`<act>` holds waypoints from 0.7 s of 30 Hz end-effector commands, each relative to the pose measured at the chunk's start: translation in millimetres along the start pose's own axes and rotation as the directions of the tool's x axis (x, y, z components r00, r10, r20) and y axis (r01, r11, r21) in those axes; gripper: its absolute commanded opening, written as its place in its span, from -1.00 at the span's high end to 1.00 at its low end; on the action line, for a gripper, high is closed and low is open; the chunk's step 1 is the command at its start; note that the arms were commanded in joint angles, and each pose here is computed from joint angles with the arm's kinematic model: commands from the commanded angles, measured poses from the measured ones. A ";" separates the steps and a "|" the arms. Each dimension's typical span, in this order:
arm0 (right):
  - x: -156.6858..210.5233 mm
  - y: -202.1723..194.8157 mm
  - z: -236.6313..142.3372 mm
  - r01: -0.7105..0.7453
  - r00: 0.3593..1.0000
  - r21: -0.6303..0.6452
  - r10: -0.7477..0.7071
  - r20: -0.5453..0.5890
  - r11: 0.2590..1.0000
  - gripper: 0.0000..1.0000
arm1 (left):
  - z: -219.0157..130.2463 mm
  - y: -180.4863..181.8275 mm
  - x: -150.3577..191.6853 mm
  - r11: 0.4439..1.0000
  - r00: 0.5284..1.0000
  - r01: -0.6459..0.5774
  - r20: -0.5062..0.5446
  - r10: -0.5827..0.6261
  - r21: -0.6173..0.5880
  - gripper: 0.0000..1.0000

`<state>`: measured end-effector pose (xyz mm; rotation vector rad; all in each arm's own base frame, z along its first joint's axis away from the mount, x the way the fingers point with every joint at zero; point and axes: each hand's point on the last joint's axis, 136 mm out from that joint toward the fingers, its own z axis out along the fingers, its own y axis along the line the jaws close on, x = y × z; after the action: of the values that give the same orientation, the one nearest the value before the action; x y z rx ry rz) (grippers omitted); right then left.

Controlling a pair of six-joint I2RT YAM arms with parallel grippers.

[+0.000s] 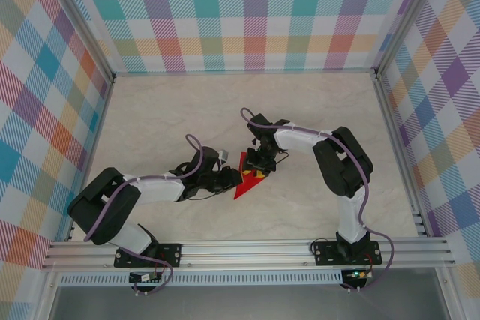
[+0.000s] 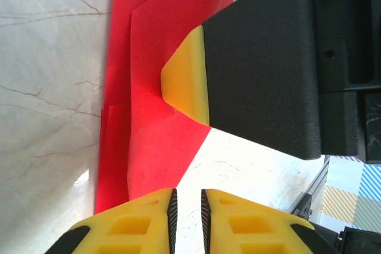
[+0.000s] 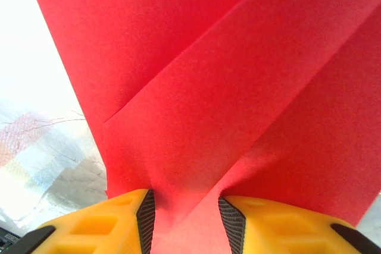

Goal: Fold a paper plane with a square sheet of paper (pick it up from the middle)

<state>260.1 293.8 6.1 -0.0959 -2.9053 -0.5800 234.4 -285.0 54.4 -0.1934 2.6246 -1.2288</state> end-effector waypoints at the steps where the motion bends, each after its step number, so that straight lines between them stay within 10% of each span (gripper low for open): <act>1: 24.0 -80.5 58.4 -0.072 0.992 0.278 0.099 -0.083 0.958 0.19 | 0.1 0.9 10.5 1.000 0.999 0.019 -0.037 -0.020 -0.005 0.58; 21: 24.8 -90.5 63.1 -0.081 0.990 0.316 0.113 -0.084 0.945 0.16 | 10.0 29.2 13.3 0.989 0.997 0.053 -0.044 -0.060 -0.139 0.65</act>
<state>260.4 294.0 5.2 -0.1217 -2.9006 -0.5754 225.3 -279.8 28.7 -0.2572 2.7308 -1.1415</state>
